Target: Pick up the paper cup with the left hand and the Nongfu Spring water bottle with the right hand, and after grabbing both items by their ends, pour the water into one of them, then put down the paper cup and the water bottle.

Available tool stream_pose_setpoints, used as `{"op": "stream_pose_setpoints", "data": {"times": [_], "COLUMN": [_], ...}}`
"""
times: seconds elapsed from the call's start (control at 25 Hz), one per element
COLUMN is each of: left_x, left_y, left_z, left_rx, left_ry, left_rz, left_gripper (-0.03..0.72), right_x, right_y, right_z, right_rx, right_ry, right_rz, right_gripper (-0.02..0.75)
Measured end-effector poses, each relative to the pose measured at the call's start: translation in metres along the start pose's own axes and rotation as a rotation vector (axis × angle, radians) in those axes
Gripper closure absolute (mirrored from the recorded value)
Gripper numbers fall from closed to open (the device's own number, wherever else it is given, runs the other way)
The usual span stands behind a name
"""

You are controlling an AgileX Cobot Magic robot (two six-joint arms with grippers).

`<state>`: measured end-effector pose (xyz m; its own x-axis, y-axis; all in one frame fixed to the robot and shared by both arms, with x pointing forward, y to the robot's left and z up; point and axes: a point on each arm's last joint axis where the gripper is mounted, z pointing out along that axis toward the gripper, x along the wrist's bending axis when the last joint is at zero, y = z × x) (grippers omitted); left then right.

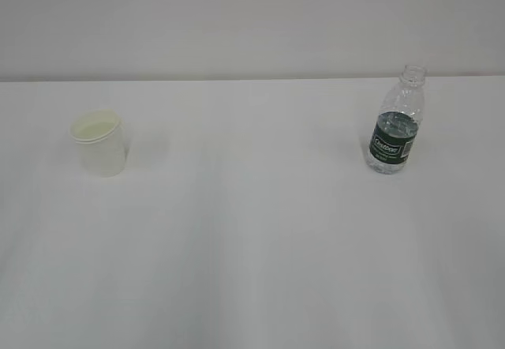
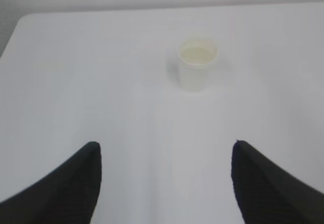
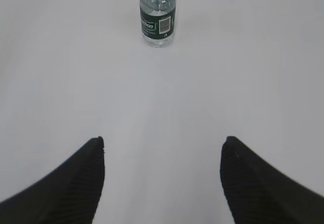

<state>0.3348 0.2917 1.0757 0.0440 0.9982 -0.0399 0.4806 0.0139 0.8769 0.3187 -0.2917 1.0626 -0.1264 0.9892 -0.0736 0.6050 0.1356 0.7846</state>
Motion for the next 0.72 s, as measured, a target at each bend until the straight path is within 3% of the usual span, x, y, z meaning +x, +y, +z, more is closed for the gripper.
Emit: {"op": "stream_pose_setpoints", "data": {"times": [0.2, 0.72], "left_x": [0.002, 0.005], "left_y": [-0.011, -0.033], "left_z": [-0.007, -0.025], "left_rx": [0.087, 0.414], "left_ry": [0.005, 0.015], "left_rz": [-0.024, 0.053], "left_gripper": [0.136, 0.151], "right_x": [-0.002, -0.005], "right_y": [-0.011, -0.030], "right_z": [-0.010, -0.027], "right_rx": [0.039, 0.052], "right_ry": [-0.010, -0.019], "right_rz": [0.014, 0.070], "right_gripper": [0.206, 0.214]}}
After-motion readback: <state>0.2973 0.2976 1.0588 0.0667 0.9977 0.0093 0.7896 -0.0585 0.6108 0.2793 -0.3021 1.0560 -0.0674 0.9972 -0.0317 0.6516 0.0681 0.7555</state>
